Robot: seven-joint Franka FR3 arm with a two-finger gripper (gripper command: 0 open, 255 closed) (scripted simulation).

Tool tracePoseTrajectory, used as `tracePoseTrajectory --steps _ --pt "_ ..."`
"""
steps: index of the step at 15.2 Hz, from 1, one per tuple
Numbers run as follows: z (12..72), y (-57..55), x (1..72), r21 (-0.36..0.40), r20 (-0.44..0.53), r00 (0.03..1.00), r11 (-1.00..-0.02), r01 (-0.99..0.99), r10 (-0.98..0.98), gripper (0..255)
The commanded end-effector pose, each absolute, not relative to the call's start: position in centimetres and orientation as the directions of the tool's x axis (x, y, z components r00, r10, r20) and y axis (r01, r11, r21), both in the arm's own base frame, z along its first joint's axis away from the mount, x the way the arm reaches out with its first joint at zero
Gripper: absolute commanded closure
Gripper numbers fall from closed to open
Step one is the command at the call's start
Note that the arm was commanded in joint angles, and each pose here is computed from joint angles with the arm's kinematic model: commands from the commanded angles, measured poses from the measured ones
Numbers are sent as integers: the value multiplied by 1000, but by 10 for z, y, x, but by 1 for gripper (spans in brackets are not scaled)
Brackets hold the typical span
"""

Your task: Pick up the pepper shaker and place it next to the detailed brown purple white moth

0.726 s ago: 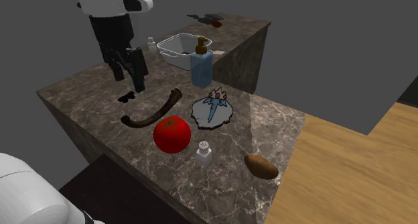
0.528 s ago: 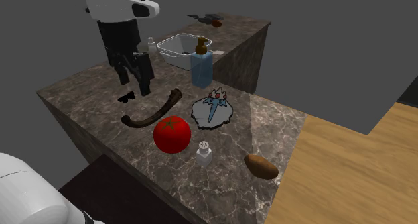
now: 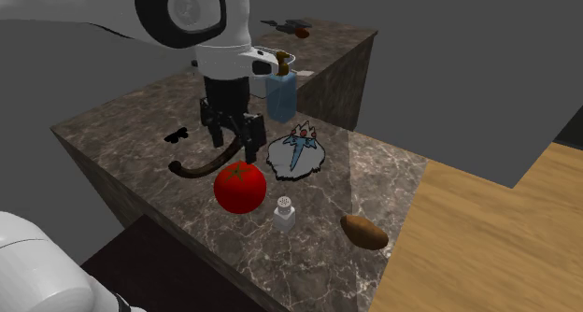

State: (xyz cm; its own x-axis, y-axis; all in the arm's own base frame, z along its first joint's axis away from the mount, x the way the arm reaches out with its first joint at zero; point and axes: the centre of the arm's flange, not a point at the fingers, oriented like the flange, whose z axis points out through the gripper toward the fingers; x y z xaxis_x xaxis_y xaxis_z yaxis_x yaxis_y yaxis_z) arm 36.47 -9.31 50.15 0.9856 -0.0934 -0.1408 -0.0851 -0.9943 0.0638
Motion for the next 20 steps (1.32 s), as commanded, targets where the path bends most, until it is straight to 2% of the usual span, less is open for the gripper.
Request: tracePoseTrajectory --steps 1,12,20 --pt "482 -108 374 59 -156 985 -996 -70 -79 0" --pt "367 -188 434 30 -244 970 -1000 2 -6 0" --pt "325 -193 428 29 -248 969 -1000 5 -2 0"
